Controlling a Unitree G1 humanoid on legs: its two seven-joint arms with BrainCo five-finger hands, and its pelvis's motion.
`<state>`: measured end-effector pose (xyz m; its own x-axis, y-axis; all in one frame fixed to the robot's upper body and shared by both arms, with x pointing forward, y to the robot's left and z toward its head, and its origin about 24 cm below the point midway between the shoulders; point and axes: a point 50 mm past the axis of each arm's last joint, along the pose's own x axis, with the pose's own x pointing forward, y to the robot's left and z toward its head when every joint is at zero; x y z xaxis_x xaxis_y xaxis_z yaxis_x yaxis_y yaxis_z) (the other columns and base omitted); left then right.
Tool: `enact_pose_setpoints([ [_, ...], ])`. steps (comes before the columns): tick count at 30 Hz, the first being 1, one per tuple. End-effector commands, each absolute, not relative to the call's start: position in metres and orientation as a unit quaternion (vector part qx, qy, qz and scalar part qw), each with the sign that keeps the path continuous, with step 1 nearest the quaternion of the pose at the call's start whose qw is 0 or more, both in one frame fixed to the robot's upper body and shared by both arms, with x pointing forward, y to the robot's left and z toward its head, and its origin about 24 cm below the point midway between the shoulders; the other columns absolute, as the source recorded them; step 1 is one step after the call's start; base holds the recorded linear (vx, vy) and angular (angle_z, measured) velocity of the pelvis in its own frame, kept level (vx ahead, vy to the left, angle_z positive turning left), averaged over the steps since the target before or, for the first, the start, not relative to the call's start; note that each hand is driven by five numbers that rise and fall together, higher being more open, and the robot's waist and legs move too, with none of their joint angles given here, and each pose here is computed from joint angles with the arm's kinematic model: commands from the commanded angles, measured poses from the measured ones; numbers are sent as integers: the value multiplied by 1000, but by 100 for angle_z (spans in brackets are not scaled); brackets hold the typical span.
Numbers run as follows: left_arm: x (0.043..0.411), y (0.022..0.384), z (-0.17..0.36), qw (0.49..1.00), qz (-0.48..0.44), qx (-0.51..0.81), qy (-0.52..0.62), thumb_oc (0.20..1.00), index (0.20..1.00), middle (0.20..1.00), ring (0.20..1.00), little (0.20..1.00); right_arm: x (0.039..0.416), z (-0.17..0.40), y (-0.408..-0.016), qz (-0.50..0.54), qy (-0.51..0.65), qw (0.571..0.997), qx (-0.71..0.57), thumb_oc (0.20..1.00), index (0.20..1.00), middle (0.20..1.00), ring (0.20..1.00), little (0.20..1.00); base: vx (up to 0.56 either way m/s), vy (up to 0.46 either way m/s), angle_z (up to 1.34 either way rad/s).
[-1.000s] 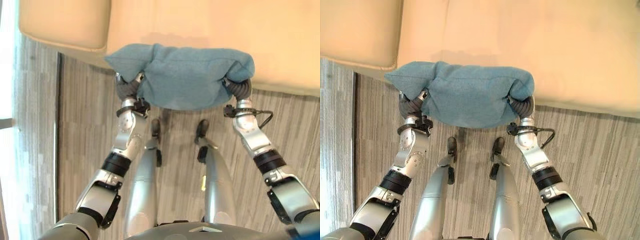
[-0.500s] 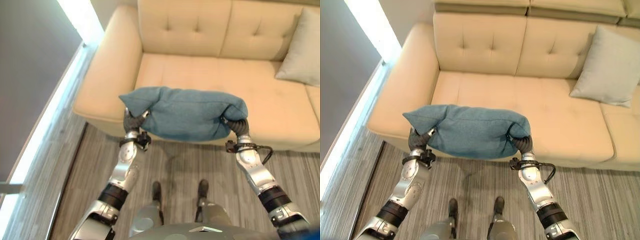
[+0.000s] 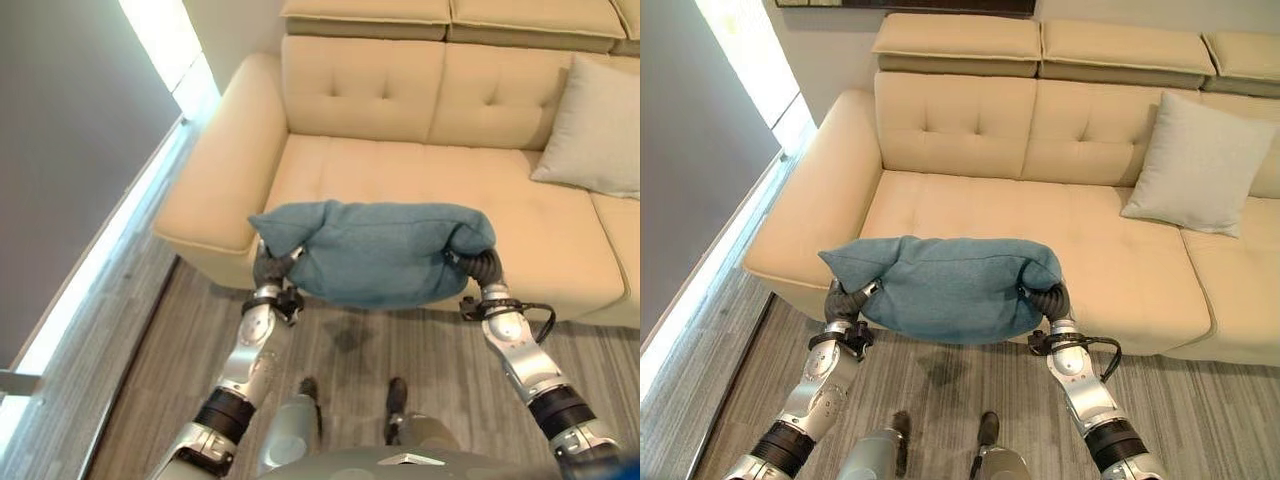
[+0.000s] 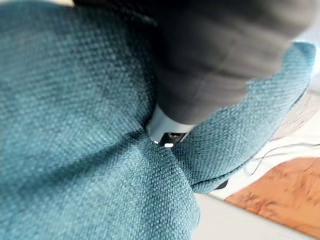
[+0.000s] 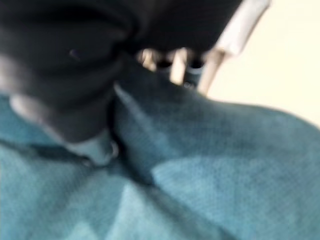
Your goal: Pick up all the scattered cushions and arrange them neatly on the sofa.
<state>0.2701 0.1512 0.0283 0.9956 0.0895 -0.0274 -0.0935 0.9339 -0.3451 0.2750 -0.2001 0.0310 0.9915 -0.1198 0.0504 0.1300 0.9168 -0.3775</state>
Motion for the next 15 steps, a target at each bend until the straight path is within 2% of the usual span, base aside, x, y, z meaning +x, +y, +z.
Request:
enact_pose_setpoints([
  [1,281,127,64,981,-20,-176,-81,200,200,200,200,200,289,84,-180,-48,-147,977,-149,200,200,200,200,200,394,133,19],
  [5,279,129,60,982,-18,-175,-73,200,200,200,200,200,287,82,-176,-41,-143,978,-145,200,200,200,200,200,319,162,-10],
  [15,274,140,60,986,-26,-146,-72,200,200,200,200,200,287,83,-155,-3,-150,981,-125,200,200,200,200,200,276,242,-53],
])
